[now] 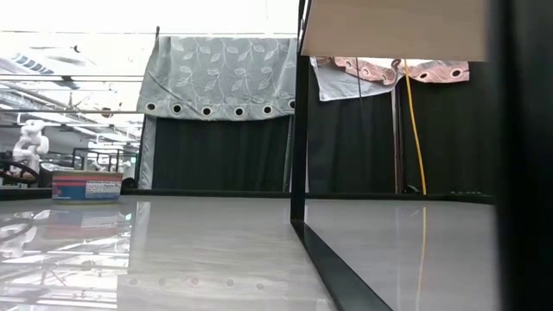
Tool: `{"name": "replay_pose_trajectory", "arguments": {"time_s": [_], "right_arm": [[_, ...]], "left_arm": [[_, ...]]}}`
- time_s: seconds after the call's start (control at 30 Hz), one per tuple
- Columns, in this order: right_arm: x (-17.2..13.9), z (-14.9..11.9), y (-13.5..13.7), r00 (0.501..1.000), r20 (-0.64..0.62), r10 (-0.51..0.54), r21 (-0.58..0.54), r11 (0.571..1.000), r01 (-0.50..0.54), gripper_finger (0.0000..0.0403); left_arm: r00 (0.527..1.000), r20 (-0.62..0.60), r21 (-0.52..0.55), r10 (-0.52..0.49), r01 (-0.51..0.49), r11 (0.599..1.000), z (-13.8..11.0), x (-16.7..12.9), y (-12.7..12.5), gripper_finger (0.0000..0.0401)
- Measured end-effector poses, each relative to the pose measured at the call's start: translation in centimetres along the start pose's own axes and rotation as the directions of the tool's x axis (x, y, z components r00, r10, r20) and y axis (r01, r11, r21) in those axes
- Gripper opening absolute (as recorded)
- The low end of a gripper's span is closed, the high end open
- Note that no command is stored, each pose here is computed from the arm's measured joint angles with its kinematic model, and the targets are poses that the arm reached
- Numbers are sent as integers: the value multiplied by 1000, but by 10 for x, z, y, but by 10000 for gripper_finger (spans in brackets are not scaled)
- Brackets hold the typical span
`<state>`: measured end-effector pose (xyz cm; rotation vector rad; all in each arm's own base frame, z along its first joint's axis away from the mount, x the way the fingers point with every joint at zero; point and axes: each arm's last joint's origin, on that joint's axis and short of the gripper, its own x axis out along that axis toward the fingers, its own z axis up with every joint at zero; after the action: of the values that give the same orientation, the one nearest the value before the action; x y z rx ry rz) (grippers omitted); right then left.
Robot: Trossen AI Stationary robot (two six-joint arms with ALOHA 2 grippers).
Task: Stack canned seafood by type on shelf
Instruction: Stack the blue and pink tuna can on top of the other blue and pink tuna can on the shelf
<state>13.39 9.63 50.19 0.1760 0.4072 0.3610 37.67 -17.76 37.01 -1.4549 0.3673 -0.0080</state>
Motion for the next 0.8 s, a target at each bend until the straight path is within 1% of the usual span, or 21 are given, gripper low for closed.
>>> {"name": "replay_pose_trajectory", "arguments": {"time_s": [0.23, 0.43, 0.53, 0.6, 0.73, 0.8], "right_arm": [[0, 0, -1, 1000, 4, -12, -6, 1000, 12, 340], [1, 1, -4, 1000, 8, -27, -8, 1000, 27, 340], [1, 1, -4, 1000, 8, -27, -10, 1000, 27, 340], [1, 1, -4, 1000, 8, -27, -10, 1000, 27, 340], [1, 1, -4, 1000, 8, -27, -10, 1000, 27, 340], [1, 1, -4, 1000, 8, -27, -11, 1000, 27, 340]], "left_arm": [[1000, 17, 43, 14, -14, 999, 7, 2, 1, 254], [1000, 9, 44, 16, -17, 999, 15, 5, 3, 256], [1000, 16, 84, 19, -20, 996, 18, 7, 4, 256], [1000, 17, 86, 19, -20, 996, 20, 9, 5, 256], [1000, -5, 83, 25, -24, 996, 22, 11, 7, 256], [999, -44, 80, 27, -24, 996, 23, 13, 9, 256]]}}
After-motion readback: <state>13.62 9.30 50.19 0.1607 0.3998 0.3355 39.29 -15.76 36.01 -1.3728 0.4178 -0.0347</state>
